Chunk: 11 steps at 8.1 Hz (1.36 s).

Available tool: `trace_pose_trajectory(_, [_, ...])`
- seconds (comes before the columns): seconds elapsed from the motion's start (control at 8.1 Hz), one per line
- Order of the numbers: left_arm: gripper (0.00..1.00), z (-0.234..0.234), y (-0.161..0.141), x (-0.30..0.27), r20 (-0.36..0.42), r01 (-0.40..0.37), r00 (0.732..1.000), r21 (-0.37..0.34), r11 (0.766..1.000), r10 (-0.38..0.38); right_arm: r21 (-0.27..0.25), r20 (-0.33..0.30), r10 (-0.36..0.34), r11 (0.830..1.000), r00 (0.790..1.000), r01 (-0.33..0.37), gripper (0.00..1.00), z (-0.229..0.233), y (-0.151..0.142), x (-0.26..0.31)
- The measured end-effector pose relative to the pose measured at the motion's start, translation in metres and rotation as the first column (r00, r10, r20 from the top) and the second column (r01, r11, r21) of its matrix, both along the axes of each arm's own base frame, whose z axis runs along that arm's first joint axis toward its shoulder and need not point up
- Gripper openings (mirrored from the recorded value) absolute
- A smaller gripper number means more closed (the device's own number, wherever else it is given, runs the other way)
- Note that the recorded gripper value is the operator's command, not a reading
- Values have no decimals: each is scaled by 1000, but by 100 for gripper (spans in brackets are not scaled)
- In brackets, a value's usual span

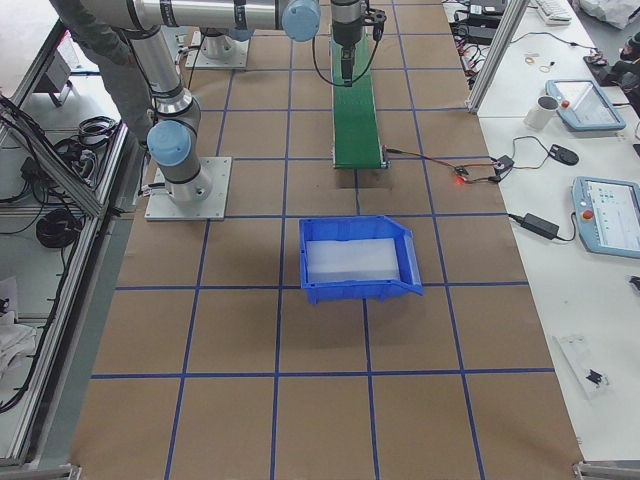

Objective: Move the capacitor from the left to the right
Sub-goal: 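Lower the left gripper over the brown capacitor and close on it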

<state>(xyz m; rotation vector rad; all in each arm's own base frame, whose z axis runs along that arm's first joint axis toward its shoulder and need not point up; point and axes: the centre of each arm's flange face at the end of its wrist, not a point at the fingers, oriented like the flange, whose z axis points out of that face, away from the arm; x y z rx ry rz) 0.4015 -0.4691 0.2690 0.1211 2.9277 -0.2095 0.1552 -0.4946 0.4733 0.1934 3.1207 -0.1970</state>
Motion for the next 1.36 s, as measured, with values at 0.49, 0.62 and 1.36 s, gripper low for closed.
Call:
trace_pose_trajectory(0.49, [82, -44, 10, 33, -14, -20, 1000, -27, 999, 20, 0, -1, 1, 1000, 1000, -1, 100, 0, 0, 0])
trace_pose_trajectory(0.62, [82, -48, 10, 34, -17, -21, 1000, -25, 999, 20, 0, -1, 1, 1000, 1000, -1, 100, 0, 0, 0])
trace_pose_trajectory(1.36, [74, -77, 10, 38, -53, -27, 998, -2, 1000, 27, 1, -2, 0, 1000, 1000, 0, 100, 0, 0, 0])
